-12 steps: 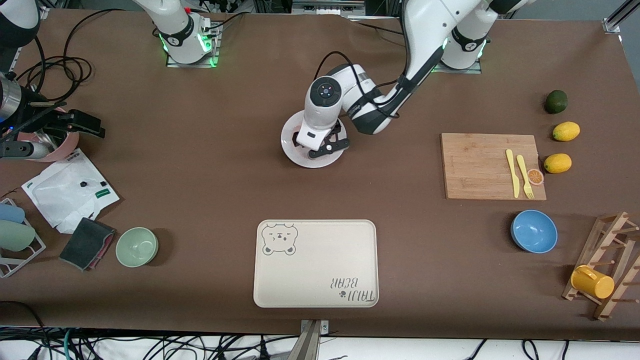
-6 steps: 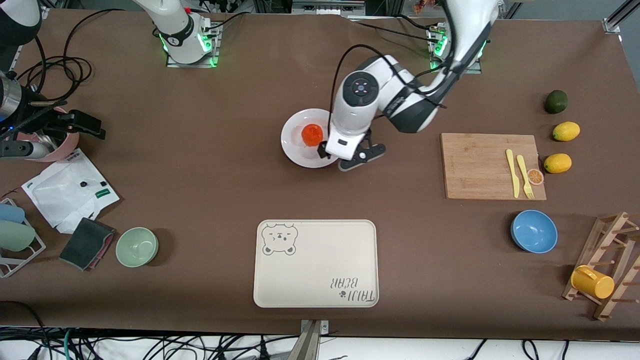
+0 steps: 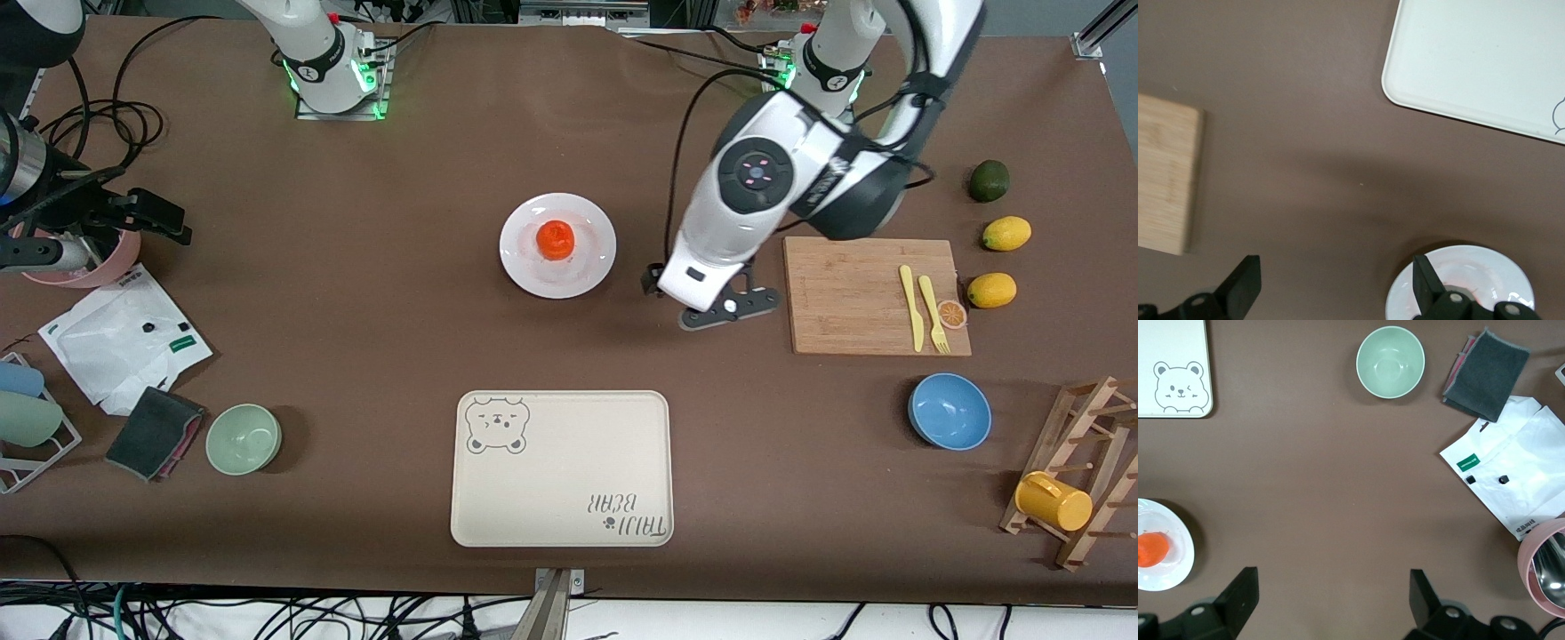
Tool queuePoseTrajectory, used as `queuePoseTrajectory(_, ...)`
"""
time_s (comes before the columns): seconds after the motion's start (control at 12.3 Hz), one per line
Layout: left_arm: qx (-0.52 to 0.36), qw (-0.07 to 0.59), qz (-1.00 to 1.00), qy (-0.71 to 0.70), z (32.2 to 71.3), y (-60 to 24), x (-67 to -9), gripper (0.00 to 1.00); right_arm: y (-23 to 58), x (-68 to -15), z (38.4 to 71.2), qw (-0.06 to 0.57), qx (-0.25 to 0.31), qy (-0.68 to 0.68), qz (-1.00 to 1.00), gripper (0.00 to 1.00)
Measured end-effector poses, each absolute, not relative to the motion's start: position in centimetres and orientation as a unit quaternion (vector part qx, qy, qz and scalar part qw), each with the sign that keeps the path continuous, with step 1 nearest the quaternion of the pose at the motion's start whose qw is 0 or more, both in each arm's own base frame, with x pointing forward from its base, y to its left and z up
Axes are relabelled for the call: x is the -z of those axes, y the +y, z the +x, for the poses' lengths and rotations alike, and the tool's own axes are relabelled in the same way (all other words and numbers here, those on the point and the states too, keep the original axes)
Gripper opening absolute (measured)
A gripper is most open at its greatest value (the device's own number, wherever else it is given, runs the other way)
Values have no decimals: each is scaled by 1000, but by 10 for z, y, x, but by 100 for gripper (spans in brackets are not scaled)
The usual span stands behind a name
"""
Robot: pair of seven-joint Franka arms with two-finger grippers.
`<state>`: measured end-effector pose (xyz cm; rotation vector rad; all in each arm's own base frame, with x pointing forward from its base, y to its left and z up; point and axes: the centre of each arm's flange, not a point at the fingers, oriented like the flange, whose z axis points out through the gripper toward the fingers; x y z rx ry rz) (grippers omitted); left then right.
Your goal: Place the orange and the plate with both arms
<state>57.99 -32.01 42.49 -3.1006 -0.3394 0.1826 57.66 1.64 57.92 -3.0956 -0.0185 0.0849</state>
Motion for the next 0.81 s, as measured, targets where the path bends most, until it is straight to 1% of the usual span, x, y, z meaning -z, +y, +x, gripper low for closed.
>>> queuePoseTrajectory(0.24,-75,10,-996,-51,608,-256,-439,100,17,-580,577,22,-26,-7,-999,100)
queuePoseTrajectory(0.41,-85,8,-996,-8,619,-216,-447,100,18,-580,577,22,-25,-8,-999,100)
queuePoseTrajectory(0.57,-80,4,-996,40,625,-187,-465,100,21,-580,577,22,-25,-10,-999,100)
queuePoseTrajectory(0.81,-58,6,-995,84,623,-143,-509,100,28,-581,577,23,-22,-17,-999,100)
